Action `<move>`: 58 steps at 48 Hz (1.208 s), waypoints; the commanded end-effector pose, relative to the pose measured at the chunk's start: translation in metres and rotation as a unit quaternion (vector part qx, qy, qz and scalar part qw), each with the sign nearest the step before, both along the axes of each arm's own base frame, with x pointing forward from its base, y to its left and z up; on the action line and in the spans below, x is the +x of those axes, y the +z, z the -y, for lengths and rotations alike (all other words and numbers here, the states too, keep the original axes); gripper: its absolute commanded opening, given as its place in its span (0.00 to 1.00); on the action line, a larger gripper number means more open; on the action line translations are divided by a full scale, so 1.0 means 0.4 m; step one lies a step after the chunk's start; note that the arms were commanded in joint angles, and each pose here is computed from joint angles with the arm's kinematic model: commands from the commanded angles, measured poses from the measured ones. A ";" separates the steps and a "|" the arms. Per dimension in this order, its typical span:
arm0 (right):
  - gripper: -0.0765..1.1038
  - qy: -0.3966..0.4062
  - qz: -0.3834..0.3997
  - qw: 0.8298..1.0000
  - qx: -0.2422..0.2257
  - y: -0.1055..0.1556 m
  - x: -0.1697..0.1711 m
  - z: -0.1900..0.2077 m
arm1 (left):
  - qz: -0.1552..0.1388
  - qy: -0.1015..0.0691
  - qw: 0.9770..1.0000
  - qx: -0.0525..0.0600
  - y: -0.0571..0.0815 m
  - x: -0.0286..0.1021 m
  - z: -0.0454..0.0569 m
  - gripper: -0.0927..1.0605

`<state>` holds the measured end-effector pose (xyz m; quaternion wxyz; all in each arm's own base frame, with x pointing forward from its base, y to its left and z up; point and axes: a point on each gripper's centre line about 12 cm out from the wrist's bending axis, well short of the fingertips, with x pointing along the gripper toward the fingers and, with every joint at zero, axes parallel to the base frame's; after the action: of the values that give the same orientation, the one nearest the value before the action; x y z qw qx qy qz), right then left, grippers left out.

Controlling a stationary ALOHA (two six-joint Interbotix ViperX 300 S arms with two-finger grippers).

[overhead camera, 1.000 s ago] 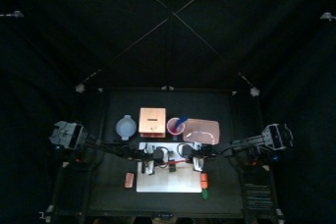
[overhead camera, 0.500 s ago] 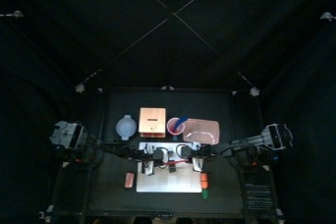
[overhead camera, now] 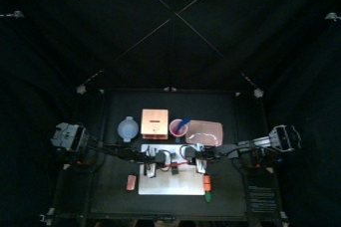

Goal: Place sushi on board then cut the sushi with the knife then place the pieces on the plate
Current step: Cut the sushi into 4 pieces

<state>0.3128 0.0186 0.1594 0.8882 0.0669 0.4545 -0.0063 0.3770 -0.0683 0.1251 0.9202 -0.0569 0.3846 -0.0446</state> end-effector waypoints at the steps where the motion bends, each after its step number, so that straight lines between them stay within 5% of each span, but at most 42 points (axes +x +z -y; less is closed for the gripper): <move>1: 0.34 -0.009 0.016 1.000 0.000 0.027 -0.001 0.013 | -0.004 -0.014 1.000 0.005 0.005 -0.011 0.012 0.41; 58: 0.34 -0.020 -0.001 1.000 0.016 -0.004 -0.026 0.009 | -0.005 -0.016 1.000 0.008 0.018 -0.009 0.010 0.41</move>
<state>0.3060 0.0193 0.1519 0.8837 0.0831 0.4605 -0.0103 0.3764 -0.0653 0.1316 0.9192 -0.0459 0.3880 -0.0483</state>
